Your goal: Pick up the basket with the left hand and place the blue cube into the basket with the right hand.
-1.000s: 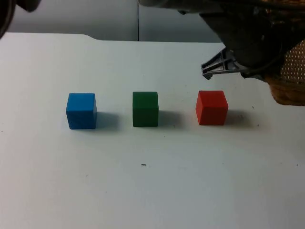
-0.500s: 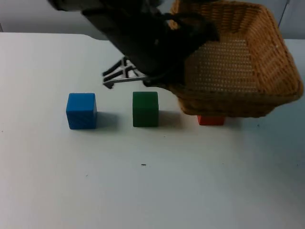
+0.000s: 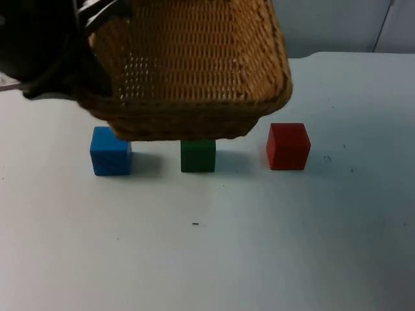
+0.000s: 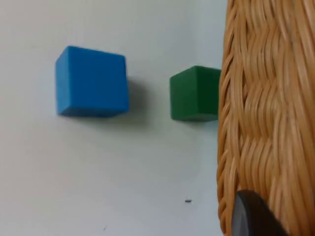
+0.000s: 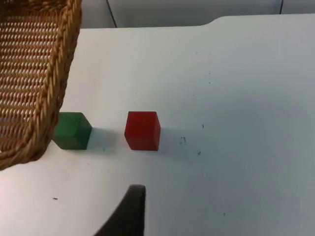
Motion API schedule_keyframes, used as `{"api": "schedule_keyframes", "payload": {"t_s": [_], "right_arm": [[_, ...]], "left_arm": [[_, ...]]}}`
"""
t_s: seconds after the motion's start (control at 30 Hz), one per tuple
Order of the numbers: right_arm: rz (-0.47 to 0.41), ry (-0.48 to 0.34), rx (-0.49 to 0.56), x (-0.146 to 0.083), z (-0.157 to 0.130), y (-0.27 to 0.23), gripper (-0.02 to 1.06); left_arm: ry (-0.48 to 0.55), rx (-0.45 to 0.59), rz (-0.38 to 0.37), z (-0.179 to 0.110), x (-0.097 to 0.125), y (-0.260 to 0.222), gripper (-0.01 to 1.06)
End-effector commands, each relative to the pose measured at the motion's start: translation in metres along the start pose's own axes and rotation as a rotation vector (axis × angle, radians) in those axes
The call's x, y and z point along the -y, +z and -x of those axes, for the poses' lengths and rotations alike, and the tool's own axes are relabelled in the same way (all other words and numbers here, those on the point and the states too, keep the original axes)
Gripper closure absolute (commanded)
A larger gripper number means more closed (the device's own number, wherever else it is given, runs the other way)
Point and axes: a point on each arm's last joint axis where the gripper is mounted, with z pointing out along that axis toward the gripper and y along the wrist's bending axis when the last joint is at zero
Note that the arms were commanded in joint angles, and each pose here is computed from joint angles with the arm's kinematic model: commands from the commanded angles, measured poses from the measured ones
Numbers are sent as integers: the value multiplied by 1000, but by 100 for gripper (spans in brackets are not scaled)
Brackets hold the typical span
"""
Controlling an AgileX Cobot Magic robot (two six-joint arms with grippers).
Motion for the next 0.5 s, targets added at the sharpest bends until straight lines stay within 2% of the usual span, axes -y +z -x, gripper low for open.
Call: {"api": "schedule_keyframes", "payload": {"t_s": [0.0,0.13,0.27,0.47], "right_arm": [[13,-2,18,-1,3,-1,2],[16,-1,4,-1,4,2,2],[24,13,-39,0,5,12,2],[107,9,-90,-3,11,36,2]], "left_arm": [[-12,20,-16,-2,-9,-12,105],[-42,-1,3,-9,-32,-24,105],[-23,2,6,-9,-48,-44,105],[-56,15,50,-9,-77,-67,105]]}}
